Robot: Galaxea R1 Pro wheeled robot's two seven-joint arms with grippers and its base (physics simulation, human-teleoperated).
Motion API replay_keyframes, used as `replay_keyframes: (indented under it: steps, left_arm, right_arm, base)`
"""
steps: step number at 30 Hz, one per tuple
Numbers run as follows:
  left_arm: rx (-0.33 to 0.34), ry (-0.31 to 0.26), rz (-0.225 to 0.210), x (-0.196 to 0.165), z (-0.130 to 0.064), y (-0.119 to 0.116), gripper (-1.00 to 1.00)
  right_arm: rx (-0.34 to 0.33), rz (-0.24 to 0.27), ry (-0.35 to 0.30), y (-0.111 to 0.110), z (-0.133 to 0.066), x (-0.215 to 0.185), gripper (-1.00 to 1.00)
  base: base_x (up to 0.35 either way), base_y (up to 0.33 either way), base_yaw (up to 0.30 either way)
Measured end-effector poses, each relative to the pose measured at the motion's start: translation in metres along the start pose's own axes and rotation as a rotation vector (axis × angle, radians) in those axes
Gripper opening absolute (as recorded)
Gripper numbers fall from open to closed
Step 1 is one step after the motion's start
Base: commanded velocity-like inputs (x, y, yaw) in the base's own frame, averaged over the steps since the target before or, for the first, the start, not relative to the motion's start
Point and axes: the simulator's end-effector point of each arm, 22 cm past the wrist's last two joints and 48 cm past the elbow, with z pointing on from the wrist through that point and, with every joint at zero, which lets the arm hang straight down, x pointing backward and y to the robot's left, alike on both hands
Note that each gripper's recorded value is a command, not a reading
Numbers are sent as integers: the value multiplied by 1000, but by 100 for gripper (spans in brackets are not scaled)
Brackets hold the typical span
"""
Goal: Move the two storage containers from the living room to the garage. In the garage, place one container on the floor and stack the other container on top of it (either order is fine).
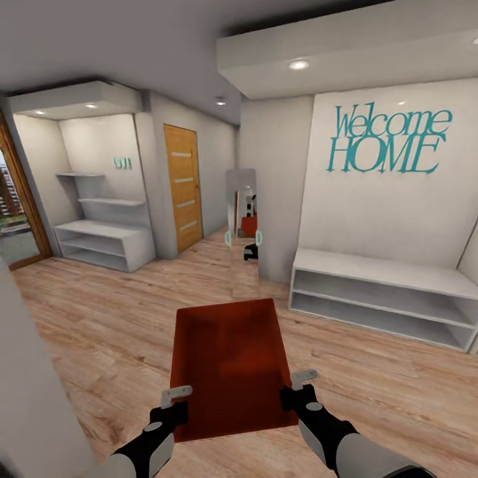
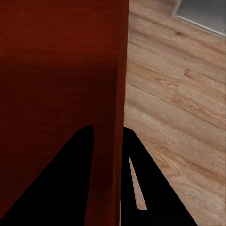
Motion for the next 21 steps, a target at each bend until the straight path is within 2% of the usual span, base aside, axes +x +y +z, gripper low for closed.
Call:
replay_keyframes:
  steps: [6, 21]
  left_arm:
    - [0, 0, -1, 0, 0, 0, -100]
    - [0, 0, 1, 0, 0, 0, -100]
  right_arm:
    - [0, -1, 0, 0, 0, 0, -100]
    - [0, 1, 0, 0, 0, 0, -100]
  base:
    - [322, 0, 118]
    - [322, 0, 4]
